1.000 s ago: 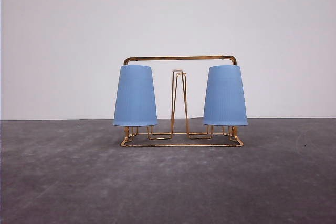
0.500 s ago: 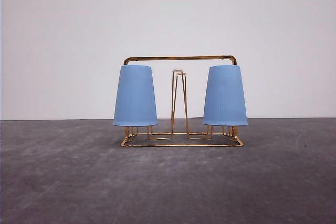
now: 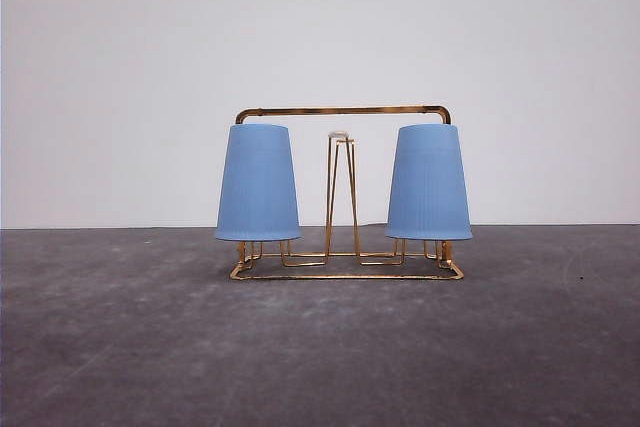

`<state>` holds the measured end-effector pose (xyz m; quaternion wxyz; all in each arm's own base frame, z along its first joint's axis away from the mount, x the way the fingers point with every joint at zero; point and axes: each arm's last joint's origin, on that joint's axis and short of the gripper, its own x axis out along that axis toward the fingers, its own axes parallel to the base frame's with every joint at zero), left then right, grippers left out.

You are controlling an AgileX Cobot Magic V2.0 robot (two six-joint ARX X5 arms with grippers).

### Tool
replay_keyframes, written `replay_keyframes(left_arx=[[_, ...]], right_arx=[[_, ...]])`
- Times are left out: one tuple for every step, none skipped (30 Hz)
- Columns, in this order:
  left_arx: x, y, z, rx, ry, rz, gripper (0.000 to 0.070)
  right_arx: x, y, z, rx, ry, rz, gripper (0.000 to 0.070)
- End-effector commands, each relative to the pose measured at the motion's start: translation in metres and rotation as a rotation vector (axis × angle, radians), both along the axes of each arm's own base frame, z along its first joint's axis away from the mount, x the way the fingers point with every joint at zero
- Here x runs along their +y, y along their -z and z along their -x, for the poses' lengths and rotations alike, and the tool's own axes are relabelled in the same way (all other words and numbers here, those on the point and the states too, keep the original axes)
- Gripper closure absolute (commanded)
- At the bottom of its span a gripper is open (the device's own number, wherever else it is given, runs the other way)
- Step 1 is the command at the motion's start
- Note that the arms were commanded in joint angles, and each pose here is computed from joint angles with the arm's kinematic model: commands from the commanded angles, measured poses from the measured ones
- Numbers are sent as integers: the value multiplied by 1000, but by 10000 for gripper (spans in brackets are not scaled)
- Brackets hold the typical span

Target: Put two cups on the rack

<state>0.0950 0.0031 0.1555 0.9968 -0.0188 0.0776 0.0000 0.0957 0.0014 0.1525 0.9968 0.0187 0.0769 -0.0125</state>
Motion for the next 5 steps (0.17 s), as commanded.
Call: replay_keyframes(left_arx=[[0, 6, -1, 22, -3, 2, 684], [0, 6, -1, 22, -3, 2, 684], [0, 6, -1, 22, -3, 2, 684], [0, 6, -1, 22, -4, 2, 684], [0, 6, -1, 22, -3, 2, 684]], right_arx=[[0, 0, 0, -9, 1, 4, 683], [0, 0, 0, -9, 1, 4, 683], [0, 0, 0, -9, 1, 4, 683], [0, 0, 0, -9, 1, 4, 683], [0, 0, 0, -9, 1, 4, 683]])
